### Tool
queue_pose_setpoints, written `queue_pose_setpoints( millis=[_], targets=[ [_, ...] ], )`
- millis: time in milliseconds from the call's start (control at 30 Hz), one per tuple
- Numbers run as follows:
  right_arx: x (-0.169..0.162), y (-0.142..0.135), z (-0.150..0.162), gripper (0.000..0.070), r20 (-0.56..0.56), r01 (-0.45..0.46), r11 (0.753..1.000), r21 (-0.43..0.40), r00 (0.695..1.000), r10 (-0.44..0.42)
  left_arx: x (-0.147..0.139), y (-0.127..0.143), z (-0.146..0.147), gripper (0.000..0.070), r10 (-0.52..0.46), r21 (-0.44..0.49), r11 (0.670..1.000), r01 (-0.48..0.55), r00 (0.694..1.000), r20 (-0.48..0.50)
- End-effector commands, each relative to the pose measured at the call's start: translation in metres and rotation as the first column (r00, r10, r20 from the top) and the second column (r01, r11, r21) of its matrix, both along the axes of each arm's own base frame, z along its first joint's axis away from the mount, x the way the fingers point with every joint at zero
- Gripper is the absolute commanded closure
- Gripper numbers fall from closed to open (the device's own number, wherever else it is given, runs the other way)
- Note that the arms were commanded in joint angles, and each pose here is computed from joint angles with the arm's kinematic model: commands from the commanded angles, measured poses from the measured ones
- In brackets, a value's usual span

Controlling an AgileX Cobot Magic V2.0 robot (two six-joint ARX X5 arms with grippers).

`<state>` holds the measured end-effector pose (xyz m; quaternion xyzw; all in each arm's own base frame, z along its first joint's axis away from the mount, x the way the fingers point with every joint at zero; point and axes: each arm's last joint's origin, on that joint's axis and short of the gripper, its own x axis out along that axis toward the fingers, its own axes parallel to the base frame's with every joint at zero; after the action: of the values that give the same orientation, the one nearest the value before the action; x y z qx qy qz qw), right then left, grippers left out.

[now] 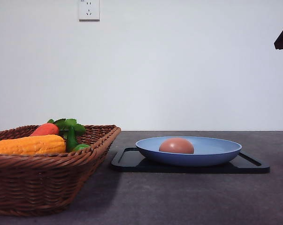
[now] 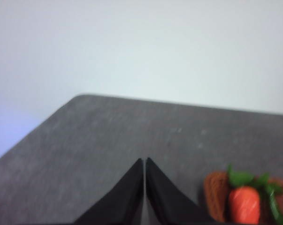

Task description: Transfer egg from basket to plate and serve

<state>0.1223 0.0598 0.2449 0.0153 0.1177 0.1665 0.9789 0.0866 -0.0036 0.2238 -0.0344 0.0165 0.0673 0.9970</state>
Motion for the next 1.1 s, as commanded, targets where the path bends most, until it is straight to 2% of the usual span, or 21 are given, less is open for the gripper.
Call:
queue_pose_setpoints(
  millis=[0,167,433,700,1067],
  targets=[
    [0.001,0.001,0.003,0.0700,0.010,0.002,1.000,0.017,1.000,-0.002,0.003,0.001,-0.011,0.0700,-0.002,0.002,1.000,0.002,1.000,-0.023],
    [0.001,0.001,0.003,0.0700,0.010,0.002,1.000,0.017,1.000,-0.002,0.008,0.003,-0.040,0.0700,-0.023,-0.018,1.000,0.021,0.994,-0.108],
    [0.001,0.001,0.003,0.0700,0.010,0.002,1.000,0.017,1.000,-0.002,0.011,0.004,-0.057,0.0700,-0.041,-0.030,0.999,0.036,0.987,-0.157],
    [0.001,0.001,0.003,0.0700,0.010,0.002,1.000,0.017,1.000,-0.002,0.010,0.004,-0.078,0.0700,-0.042,-0.081,0.996,0.029,0.987,-0.158],
    [0.001,0.001,0.003,0.0700,0.010,0.002,1.000,0.017,1.000,-0.002,0.009,0.004,-0.076,0.0700,-0.049,-0.083,0.996,0.038,0.989,-0.139]
  ],
)
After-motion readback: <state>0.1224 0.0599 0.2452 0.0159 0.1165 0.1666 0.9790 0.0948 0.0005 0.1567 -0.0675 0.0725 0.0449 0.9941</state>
